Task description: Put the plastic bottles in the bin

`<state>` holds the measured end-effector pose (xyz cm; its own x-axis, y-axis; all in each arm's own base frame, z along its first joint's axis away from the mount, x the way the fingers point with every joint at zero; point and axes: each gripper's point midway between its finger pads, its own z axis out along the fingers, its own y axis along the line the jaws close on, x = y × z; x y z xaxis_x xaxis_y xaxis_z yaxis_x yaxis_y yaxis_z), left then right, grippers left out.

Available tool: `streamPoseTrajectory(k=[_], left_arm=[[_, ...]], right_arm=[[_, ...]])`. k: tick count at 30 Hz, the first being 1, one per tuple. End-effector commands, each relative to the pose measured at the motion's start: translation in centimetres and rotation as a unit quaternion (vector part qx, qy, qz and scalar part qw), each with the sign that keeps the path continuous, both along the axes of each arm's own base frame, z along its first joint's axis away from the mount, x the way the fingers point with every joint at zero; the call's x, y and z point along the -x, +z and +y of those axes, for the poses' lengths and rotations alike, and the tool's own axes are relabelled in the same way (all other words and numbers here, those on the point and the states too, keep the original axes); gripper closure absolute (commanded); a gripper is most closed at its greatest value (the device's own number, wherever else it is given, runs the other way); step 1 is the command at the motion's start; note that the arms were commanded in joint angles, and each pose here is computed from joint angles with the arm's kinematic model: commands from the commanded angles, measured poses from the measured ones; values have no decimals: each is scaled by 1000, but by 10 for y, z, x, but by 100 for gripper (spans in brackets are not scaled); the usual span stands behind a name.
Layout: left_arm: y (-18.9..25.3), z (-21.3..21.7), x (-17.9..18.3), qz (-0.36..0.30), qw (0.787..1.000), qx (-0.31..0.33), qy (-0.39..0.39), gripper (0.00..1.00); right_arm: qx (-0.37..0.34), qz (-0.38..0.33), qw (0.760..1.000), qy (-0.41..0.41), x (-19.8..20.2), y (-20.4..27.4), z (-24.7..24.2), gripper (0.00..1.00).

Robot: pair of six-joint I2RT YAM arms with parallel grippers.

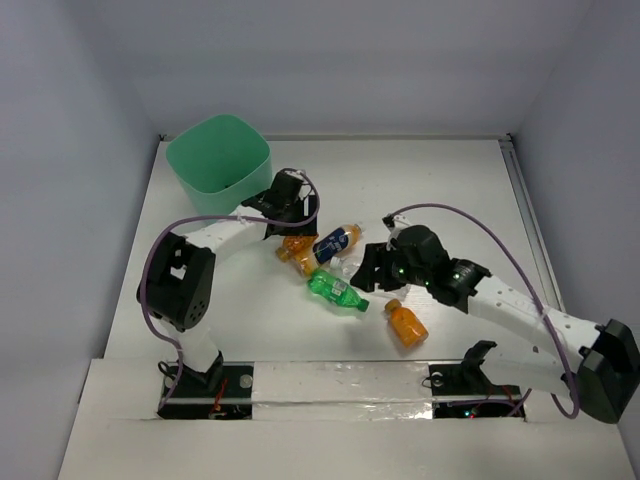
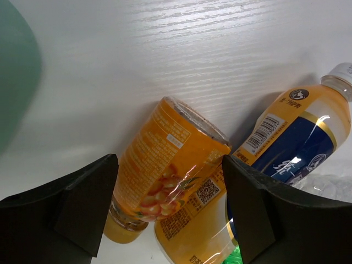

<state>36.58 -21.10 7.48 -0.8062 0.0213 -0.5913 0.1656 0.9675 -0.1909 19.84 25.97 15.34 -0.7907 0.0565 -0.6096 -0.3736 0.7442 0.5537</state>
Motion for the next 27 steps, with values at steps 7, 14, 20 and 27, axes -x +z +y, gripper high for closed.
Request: streamPoseTrajectory(k=[7,14,20,27], left_arm=[[-23,-7,10,15,1000,24,-7,29],[-22,-1,20,15,1000,27,1,47],[0,4,32,0,999,45,7,64],[25,11,50,-20,998,64,19,71]], right_arm=[[38,-28,998,46,-31,-9,28,15],[75,-21,994,80,-41,-27,52,13],[100,1,988,120,-28,-47,70,13],[139,30,978,150,-6,-80,80,12]])
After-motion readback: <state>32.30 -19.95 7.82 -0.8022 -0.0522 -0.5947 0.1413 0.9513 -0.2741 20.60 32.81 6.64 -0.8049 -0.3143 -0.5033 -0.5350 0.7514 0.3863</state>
